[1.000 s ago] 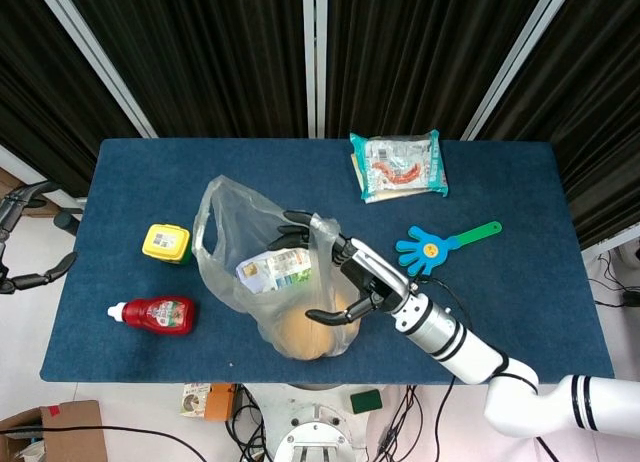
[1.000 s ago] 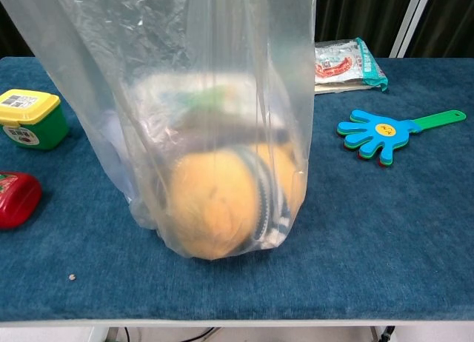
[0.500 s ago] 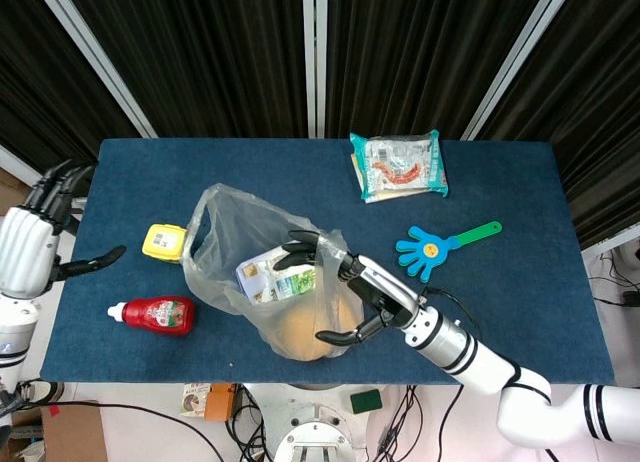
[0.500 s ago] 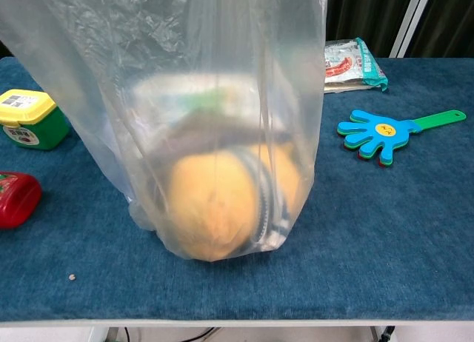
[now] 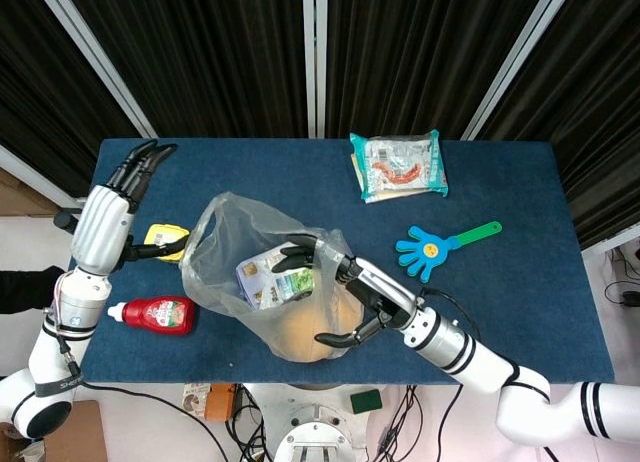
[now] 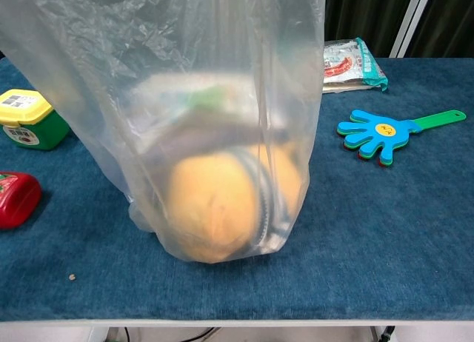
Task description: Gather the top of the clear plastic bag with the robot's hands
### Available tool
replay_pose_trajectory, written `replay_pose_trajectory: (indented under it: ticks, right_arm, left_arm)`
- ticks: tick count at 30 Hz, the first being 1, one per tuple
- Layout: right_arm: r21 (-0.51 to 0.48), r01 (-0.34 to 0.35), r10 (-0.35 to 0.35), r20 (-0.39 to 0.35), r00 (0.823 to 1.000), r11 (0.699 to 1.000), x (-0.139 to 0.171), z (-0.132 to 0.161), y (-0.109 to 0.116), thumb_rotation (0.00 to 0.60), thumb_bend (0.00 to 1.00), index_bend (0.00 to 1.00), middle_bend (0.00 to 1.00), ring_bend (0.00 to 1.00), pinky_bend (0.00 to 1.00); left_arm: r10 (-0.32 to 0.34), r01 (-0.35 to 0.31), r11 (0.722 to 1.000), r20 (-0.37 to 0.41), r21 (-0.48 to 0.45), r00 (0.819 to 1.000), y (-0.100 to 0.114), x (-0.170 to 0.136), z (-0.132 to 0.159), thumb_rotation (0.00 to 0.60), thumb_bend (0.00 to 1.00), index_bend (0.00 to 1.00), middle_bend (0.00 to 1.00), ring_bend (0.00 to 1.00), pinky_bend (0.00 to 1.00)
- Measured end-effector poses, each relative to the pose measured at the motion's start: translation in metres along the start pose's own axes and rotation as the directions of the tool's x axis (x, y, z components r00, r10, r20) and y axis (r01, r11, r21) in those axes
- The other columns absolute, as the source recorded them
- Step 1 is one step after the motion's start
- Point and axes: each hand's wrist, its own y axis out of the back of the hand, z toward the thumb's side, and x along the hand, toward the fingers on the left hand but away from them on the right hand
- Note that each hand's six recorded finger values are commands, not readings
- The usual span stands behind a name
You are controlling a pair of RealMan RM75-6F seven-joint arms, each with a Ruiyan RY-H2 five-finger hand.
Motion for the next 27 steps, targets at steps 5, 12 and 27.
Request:
replay_pose_trajectory:
  ticks: [5,12,27]
  right_arm:
    - [0.008,0.012,-0.012,0.002,1.0,1.0,-0.002,-0.003,0.004,0.6,0.22,0.07,0.18,0.06,0.13]
    - [0.011,0.016,-0.016,0.003,1.0,1.0,0.001,-0.006,0.004,0.6,0.22,0.07,0.18,0.06,0.13]
    - [0.024,0.024,-0.024,0.013,1.0,0.999,0.008,-0.009,0.009,0.6,0.22,0.07,0.18,0.06,0.13]
  left_arm:
    - [-0.037,0.038,0.999,0.028,-0.037,0.999,-0.011,0.005,0.016,0.6,0.0,0.05,0.11,0.05,0.19]
    - [-0.049,0.052,0.993,0.035,-0.102,0.998,-0.019,0.022,0.033,0.6,0.0,0.05,0.12,0.05,0.19]
    - [0.0,0.001,0.983,0.004,-0.185,1.0,-0.015,0.048,0.049,0.6,0.07,0.07,0.17,0.08,0.2]
